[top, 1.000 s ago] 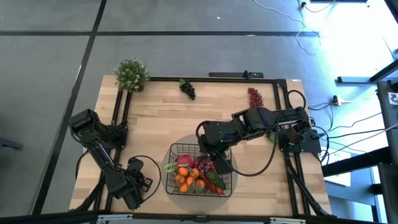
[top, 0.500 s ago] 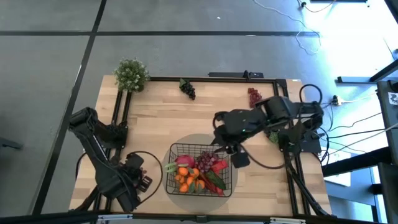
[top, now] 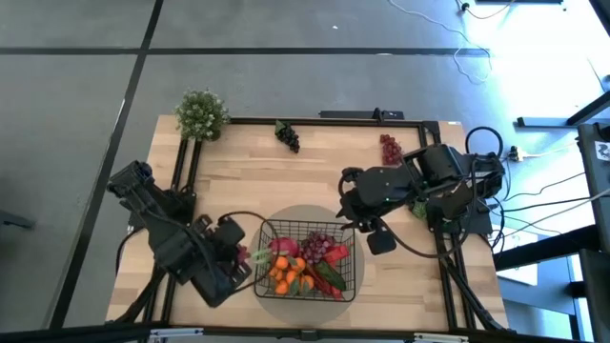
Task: Build produce basket
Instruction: Put the bottom red grapes into the black wire basket
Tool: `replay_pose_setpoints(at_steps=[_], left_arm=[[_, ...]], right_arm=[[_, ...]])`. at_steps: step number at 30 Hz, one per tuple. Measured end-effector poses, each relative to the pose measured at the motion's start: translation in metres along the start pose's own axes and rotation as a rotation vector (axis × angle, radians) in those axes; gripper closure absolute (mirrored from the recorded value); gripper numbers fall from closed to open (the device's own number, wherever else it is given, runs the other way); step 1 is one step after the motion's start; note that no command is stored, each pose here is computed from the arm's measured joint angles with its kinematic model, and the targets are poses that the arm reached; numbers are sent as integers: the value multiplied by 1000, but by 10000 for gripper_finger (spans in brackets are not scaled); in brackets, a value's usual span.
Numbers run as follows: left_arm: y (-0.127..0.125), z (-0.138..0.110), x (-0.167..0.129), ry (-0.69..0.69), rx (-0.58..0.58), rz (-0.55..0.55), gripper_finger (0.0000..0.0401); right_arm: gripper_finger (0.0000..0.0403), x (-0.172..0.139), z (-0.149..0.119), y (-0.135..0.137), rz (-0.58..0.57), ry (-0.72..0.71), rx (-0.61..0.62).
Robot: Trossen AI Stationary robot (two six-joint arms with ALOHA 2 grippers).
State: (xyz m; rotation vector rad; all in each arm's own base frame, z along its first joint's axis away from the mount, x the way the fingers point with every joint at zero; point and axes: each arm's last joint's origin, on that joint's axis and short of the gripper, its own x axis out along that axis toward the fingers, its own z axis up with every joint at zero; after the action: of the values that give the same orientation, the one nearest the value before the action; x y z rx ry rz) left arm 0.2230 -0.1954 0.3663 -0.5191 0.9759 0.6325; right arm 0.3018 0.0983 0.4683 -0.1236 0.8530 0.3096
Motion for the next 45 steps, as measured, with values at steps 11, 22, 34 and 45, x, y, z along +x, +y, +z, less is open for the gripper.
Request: replay_pose_setpoints(at_steps=[11,22,34,45], left_arm=[[-3,59,-3,-61,197,-89,401],[-7,107,25,-107,466,-131,401],[-20,124,66,-58,671,-100,401],[-32,121,92,3,705,-84,401]], right_arm=[[293,-5,-4,3,5,23,10],[293,-5,-5,2,-46,31,10],[293,-4,-8,2,-50,62,37],[293,-19,-13,3,-47,55,36]])
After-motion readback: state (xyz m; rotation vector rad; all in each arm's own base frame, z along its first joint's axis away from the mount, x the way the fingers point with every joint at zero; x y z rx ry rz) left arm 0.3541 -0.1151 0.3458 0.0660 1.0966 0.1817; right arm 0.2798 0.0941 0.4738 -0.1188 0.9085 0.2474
